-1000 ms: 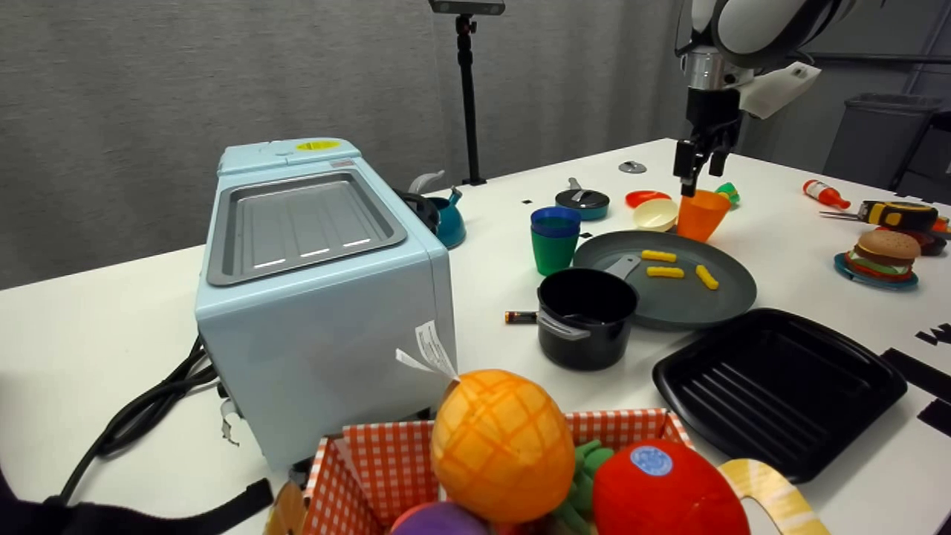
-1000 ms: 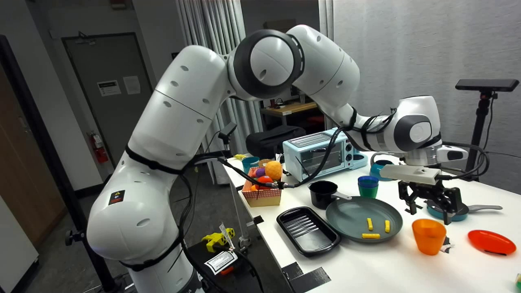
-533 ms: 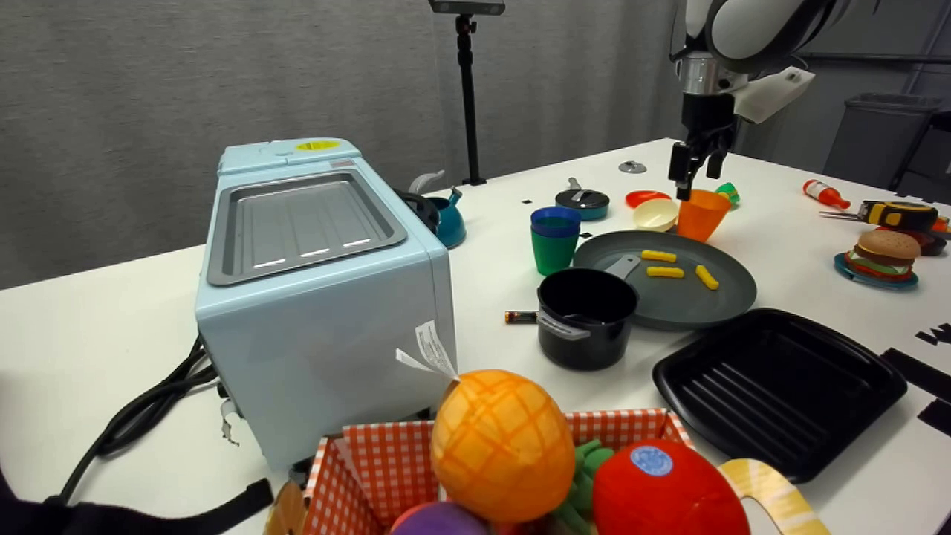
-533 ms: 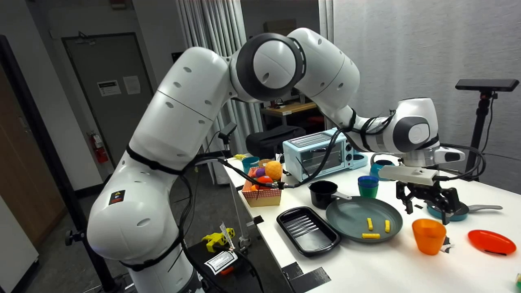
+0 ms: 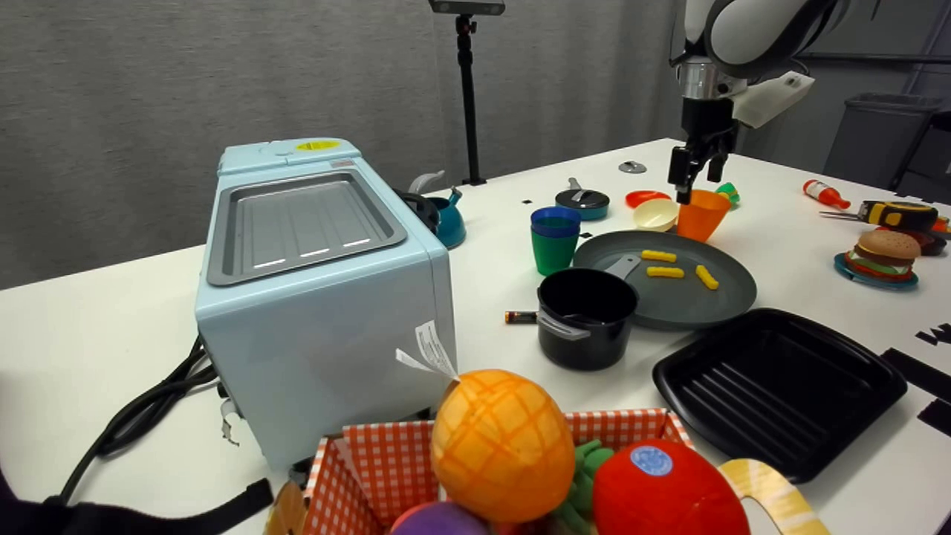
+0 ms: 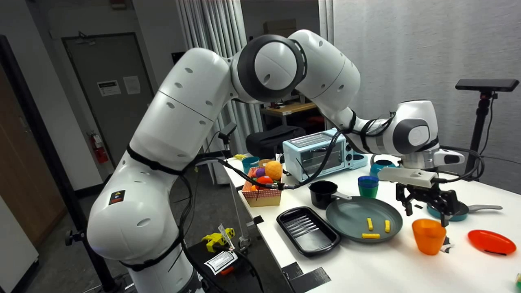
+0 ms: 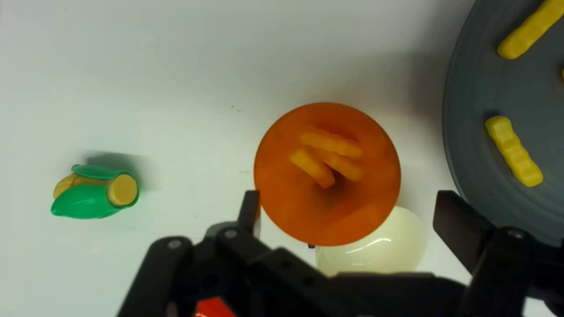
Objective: Remove three potato chips from the grey plate and put them in the orange cup, pour the chips out of the orange cup and onto the grey plate
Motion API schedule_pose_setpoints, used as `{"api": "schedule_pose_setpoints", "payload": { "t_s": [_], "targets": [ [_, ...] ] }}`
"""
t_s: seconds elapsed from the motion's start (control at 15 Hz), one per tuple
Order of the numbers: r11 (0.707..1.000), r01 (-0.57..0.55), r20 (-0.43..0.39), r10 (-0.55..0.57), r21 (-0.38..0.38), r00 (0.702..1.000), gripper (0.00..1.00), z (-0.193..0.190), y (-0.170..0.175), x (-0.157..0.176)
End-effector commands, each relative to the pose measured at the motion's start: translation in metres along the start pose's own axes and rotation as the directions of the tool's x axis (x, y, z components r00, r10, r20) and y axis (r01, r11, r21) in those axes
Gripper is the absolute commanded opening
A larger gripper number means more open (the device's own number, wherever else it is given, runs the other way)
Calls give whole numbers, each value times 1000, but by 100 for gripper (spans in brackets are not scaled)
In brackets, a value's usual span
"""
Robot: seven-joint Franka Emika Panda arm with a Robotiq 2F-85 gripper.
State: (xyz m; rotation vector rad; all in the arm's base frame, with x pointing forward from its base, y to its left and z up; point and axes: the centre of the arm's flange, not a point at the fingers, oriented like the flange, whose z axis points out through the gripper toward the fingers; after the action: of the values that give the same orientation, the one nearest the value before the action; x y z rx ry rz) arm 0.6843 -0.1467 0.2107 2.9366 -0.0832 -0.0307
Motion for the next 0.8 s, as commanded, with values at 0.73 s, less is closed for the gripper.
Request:
{"api": "schedule_pose_setpoints", "payload": {
  "t_s": [0.73],
  "targets": [
    [1000, 1, 20, -1, -25, 1000, 100, 16, 8, 2]
  ]
}}
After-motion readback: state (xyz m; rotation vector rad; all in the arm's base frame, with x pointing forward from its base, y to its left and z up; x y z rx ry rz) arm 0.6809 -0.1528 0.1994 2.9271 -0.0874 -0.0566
